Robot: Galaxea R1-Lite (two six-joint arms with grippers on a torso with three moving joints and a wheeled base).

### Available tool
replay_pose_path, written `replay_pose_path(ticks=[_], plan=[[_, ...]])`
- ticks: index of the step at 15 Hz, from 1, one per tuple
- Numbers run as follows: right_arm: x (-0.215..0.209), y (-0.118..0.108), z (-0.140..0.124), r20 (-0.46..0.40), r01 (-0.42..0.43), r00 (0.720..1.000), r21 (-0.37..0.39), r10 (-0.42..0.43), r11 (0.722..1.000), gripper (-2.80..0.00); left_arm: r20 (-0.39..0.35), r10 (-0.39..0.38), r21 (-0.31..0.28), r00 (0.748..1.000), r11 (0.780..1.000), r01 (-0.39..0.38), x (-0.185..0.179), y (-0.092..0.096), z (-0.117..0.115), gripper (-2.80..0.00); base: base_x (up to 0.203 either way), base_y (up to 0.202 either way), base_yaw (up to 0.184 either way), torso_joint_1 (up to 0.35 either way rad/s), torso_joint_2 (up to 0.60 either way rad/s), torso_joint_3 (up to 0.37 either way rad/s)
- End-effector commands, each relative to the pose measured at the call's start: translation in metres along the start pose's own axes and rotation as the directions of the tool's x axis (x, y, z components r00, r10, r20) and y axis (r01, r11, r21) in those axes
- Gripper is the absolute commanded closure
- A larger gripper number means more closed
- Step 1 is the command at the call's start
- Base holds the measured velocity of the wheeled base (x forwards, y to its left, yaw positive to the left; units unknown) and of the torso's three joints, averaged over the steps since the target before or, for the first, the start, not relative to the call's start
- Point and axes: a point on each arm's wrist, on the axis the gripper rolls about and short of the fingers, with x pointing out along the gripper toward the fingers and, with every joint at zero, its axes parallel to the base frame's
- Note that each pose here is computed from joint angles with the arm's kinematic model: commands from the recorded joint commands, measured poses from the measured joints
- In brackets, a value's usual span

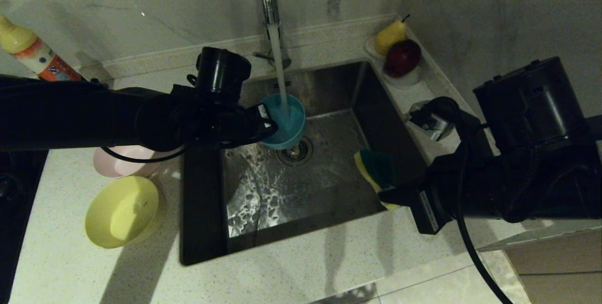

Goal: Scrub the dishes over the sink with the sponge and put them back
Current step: Wash the bowl

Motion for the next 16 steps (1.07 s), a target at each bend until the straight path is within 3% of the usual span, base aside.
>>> replay_pose_path(ticks=[1,14,16], plan=[[-0.0017,0.0002,0.0003,0.004,-0.001,1.000,0.001,0.001,1.000,0.00,0.009,0.013,-0.001,1.000,1.000,-0.013,0.0014,-0.0027,-0.0010,0.00,0.000,0.000,0.000,0.000,0.00,0.000],[-0.0010,-0.0021,-0.0043,-0.011,0.006,1.000,0.005,-0.006,1.000,0.00,0.039,0.032,-0.005,0.999,0.999,-0.032,-0.0047,-0.0018,0.0033,0.00,0.000,0.000,0.000,0.000,0.00,0.000],[-0.0016,-0.0030,-0.0062,-0.016,0.006,1.000,0.007,-0.006,1.000,0.00,0.077,0.081,-0.007,0.994,0.997,-0.080,-0.0079,0.0004,0.0051,0.00,0.000,0.000,0.000,0.000,0.00,0.000]])
